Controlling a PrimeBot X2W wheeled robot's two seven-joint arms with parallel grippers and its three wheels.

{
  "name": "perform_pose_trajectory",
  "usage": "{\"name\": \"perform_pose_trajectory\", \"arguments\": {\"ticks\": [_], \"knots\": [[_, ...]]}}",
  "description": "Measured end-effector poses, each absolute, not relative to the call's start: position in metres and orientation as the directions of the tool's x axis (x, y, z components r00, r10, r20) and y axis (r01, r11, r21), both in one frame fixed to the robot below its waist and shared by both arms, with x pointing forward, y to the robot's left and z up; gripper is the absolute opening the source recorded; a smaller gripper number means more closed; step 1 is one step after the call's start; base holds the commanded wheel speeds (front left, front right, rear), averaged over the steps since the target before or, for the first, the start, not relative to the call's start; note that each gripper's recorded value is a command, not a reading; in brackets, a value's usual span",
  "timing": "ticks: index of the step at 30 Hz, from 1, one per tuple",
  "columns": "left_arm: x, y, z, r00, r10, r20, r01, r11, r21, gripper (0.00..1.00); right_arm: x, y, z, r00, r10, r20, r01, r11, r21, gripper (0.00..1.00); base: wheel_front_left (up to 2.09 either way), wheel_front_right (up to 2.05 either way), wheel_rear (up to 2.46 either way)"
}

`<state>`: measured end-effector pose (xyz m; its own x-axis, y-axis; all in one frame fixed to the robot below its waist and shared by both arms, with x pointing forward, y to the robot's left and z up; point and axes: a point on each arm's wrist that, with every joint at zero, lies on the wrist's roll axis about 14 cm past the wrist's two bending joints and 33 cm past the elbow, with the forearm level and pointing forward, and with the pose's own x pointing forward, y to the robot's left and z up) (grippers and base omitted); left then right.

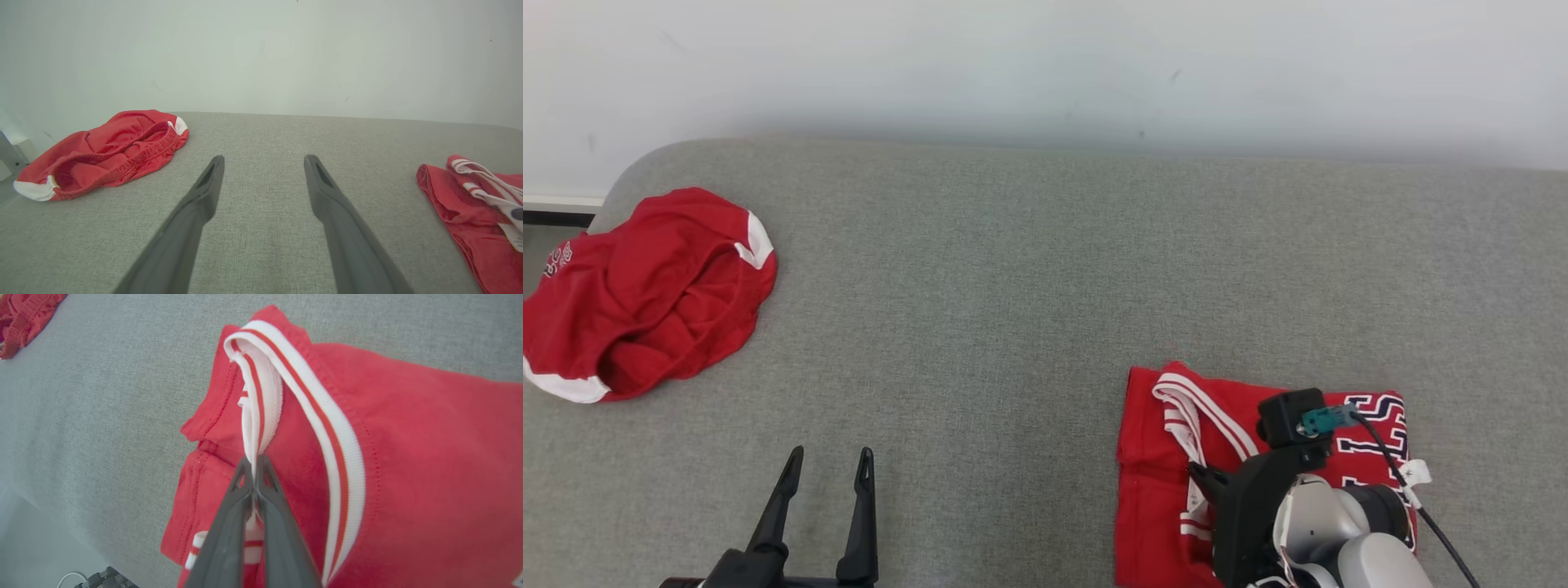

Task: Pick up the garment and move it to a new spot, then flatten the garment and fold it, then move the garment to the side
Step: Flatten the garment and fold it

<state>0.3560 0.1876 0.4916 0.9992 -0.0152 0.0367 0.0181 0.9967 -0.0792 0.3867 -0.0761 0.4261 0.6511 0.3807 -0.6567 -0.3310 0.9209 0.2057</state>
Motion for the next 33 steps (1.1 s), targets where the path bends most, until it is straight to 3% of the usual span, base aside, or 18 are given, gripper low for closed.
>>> {"name": "perform_pose_trajectory", "arguments": {"ticks": [10,11,12,13,17,22,28,33], "knots": [[0.354,0.191,0.488,1.000,-0.003,0.026,0.005,0.996,-0.085,1.00,0.392,-0.049,0.417,0.611,0.441,-0.658,-0.395,0.889,0.229,0.00,0.00,0.00,0.00],[0.354,0.191,0.488,1.000,-0.004,0.025,0.006,0.996,-0.086,1.00,0.390,-0.046,0.415,0.601,0.449,-0.661,-0.400,0.885,0.238,0.11,0.00,0.00,0.00],[0.355,0.190,0.488,1.000,-0.004,0.023,0.006,0.996,-0.086,1.00,0.390,-0.044,0.414,0.596,0.455,-0.662,-0.404,0.882,0.243,0.66,0.00,0.00,0.00],[0.355,0.190,0.487,1.000,-0.004,0.023,0.006,0.996,-0.086,1.00,0.390,-0.043,0.414,0.596,0.457,-0.660,-0.406,0.881,0.244,1.00,0.00,0.00,0.00],[0.356,0.190,0.487,1.000,-0.006,0.022,0.008,0.996,-0.087,1.00,0.396,-0.031,0.430,0.618,0.522,-0.588,-0.405,0.852,0.332,1.00,0.00,0.00,0.00],[0.357,0.188,0.488,1.000,-0.010,0.027,0.012,0.996,-0.087,1.00,0.414,-0.040,0.474,0.722,0.545,-0.426,-0.380,0.827,0.414,1.00,0.00,0.00,0.00],[0.358,0.185,0.494,0.999,-0.016,0.044,0.020,0.996,-0.088,1.00,0.428,-0.134,0.512,0.915,0.284,-0.285,-0.180,0.923,0.341,1.00,0.00,0.00,0.00],[0.358,0.180,0.497,0.998,-0.032,0.055,0.037,0.995,-0.089,1.00,0.408,-0.185,0.519,0.967,0.116,-0.228,-0.056,0.966,0.254,1.00,0.00,0.00,0.00]]}}
